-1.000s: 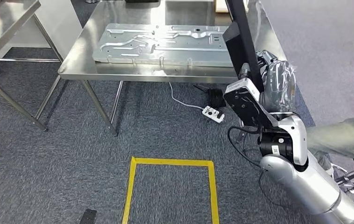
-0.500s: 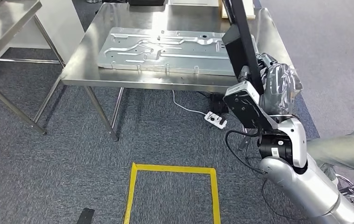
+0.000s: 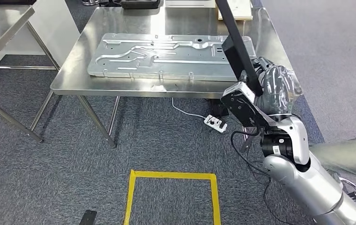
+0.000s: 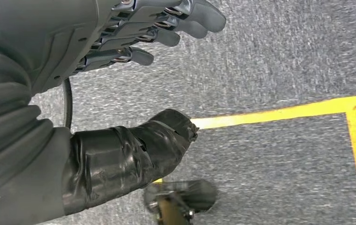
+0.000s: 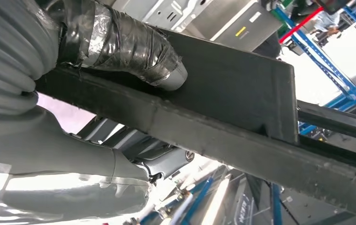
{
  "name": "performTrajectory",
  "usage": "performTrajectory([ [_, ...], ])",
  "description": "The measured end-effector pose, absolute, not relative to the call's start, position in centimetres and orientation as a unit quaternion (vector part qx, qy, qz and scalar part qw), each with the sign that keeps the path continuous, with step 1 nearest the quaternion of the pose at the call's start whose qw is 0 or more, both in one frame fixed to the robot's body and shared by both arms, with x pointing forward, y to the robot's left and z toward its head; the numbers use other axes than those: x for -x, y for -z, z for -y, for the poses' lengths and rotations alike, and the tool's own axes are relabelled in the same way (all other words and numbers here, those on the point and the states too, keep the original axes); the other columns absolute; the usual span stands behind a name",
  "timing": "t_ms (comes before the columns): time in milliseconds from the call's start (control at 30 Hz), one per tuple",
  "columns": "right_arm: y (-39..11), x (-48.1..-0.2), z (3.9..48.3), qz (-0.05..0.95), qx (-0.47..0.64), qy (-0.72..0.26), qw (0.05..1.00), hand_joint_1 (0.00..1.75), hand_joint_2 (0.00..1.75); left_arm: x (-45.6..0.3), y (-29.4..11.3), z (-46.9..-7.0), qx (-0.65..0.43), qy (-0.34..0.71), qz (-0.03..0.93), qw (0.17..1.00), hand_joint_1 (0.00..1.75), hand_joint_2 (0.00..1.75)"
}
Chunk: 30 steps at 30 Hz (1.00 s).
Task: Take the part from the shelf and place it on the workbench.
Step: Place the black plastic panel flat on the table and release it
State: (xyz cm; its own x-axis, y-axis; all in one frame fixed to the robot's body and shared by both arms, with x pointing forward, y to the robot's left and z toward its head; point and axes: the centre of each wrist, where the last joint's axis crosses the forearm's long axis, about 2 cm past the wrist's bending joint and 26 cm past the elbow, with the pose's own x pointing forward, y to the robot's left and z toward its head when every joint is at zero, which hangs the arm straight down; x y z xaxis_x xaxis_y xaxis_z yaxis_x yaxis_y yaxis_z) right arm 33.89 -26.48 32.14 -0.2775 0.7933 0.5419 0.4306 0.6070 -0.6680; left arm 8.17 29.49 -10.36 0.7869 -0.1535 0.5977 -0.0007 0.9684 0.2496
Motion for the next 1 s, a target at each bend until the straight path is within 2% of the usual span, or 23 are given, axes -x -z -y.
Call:
performTrajectory([
  [400, -31.7, -35.2, 26.5, 0.737, 0.433, -0.252, 0.453, 1.75, 1.75, -8.9, 10.2, -29.5, -0.116, 0.046, 0.324, 0.938, 0.00, 1.75],
  [1000, -32.5, -36.2, 28.2, 0.700, 0.486, -0.264, 0.452, 1.75, 1.75, -8.9, 10.2, -29.1, -0.109, 0.055, 0.322, 0.939, 0.00, 1.75],
])
